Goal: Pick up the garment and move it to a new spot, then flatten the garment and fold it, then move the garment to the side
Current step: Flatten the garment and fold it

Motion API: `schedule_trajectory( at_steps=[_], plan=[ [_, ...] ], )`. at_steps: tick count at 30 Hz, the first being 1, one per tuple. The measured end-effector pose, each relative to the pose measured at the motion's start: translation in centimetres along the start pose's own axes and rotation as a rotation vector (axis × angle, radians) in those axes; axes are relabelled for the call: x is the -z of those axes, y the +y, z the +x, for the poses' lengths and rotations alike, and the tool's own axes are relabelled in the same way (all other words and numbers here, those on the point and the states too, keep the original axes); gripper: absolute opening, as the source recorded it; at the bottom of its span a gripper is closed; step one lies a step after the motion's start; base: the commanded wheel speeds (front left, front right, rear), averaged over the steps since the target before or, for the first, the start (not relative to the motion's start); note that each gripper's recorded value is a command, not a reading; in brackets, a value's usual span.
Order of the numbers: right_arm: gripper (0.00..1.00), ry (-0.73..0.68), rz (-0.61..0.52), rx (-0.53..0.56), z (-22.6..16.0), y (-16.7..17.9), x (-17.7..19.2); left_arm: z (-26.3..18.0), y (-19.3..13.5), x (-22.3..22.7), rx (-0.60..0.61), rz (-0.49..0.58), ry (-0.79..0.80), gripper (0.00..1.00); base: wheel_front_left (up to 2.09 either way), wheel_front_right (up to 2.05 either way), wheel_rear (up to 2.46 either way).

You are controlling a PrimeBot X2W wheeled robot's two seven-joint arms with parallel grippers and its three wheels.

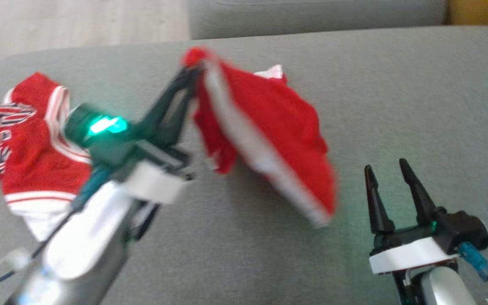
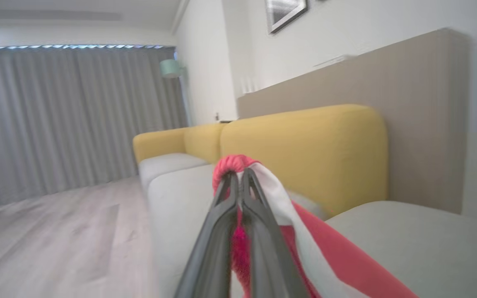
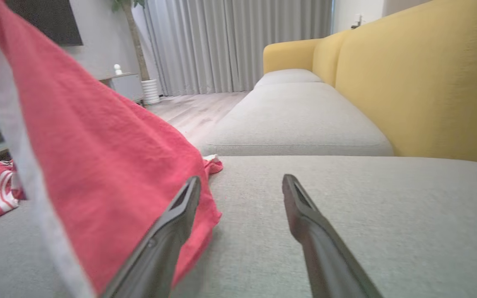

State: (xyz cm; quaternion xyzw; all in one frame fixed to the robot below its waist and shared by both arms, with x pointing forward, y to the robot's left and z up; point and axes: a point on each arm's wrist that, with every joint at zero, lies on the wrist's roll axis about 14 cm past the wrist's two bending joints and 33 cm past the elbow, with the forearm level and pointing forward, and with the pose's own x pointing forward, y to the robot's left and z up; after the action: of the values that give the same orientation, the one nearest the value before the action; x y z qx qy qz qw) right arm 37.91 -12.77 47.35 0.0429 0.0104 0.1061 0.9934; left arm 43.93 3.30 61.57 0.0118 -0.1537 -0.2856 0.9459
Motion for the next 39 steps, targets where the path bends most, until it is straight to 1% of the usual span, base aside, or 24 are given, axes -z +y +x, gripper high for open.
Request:
schedule_trajectory(
  at_steps=[2,5,7,9,11,13,15,17,19,20,21,22,25,28,34,35,37,38,39],
  plan=[
    [1.0,0.009,0.007,-0.04,0.4,1.3,0.3,-3.0,3.1,1.4,-0.099,0.005,0.068,0.0,0.0,0.0,0.0],
    [1.0,0.053,0.034,-0.083,0.7,2.8,1.8,-7.5,6.0,4.0,-0.216,-0.013,0.176,0.0,0.0,0.0,0.0],
    [1.0,0.085,0.055,-0.116,0.8,3.9,2.9,-9.8,6.9,5.5,-0.259,-0.03,0.236,0.0,0.0,0.0,0.0],
    [1.0,0.121,0.079,-0.166,0.8,5.7,4.0,-11.2,7.5,6.4,-0.298,-0.047,0.262,0.0,0.0,0.0,0.0],
    [1.0,0.15,0.095,-0.245,0.7,8.2,4.8,-11.9,8.1,6.6,-0.32,-0.044,0.266,0.0,0.0,0.0,0.0],
    [1.0,0.166,0.088,-0.349,0.5,11.0,5.2,-12.3,8.5,6.8,-0.334,-0.039,0.267,0.0,0.0,0.0,0.0],
    [1.0,0.177,0.059,-0.449,0.3,13.1,5.5,-12.7,8.8,7.0,-0.347,-0.037,0.272,0.0,0.0,0.0,0.0],
    [1.0,0.203,0.008,-0.544,-0.4,14.3,6.4,-13.0,9.1,7.2,-0.359,-0.037,0.282,0.0,0.0,0.0,0.0],
    [1.0,0.239,-0.035,-0.62,-1.4,15.2,7.6,-13.2,9.2,7.3,-0.365,-0.039,0.282,0.0,0.0,0.0,0.0],
    [1.0,0.239,-0.035,-0.62,-1.4,15.2,7.6,-13.2,9.2,7.3,-0.365,-0.039,0.282,0.0,0.0,0.0,0.0],
    [1.0,0.281,-0.085,-0.703,-2.7,16.2,8.9,-13.2,9.3,7.2,-0.368,-0.039,0.278,0.0,0.0,0.0,0.0],
    [1.0,0.296,-0.117,-0.747,-3.3,16.6,9.5,-13.2,9.3,7.1,-0.368,-0.039,0.275,0.0,0.0,0.0,0.0],
    [1.0,0.32,-0.174,-0.83,-4.3,17.3,10.5,-13.2,9.5,6.9,-0.372,-0.035,0.271,0.0,0.0,0.0,0.0],
    [1.0,0.335,-0.214,-0.865,-4.3,17.4,11.1,-13.4,9.4,7.0,-0.369,-0.038,0.274,0.0,0.0,0.0,0.0],
    [1.0,0.382,-0.258,-0.885,-4.2,17.0,12.7,-13.7,9.3,7.3,-0.37,-0.041,0.282,0.0,0.0,0.0,0.0],
    [0.92,0.394,-0.264,-0.885,-4.2,16.9,13.1,-13.7,9.4,7.2,-0.372,-0.04,0.28,0.0,0.0,0.0,0.0],
    [0.93,0.404,-0.266,-0.884,-4.2,16.8,13.4,-13.8,9.4,7.1,-0.375,-0.038,0.279,0.0,0.0,0.0,0.0],
    [0.89,0.404,-0.265,-0.88,-4.0,16.8,13.4,-13.8,9.5,7.1,-0.376,-0.034,0.281,0.0,0.0,0.0,0.0],
    [0.89,0.404,-0.264,-0.877,-3.8,16.9,13.4,-13.9,9.5,7.1,-0.377,-0.031,0.281,0.0,0.0,0.0,0.0]
  ],
)
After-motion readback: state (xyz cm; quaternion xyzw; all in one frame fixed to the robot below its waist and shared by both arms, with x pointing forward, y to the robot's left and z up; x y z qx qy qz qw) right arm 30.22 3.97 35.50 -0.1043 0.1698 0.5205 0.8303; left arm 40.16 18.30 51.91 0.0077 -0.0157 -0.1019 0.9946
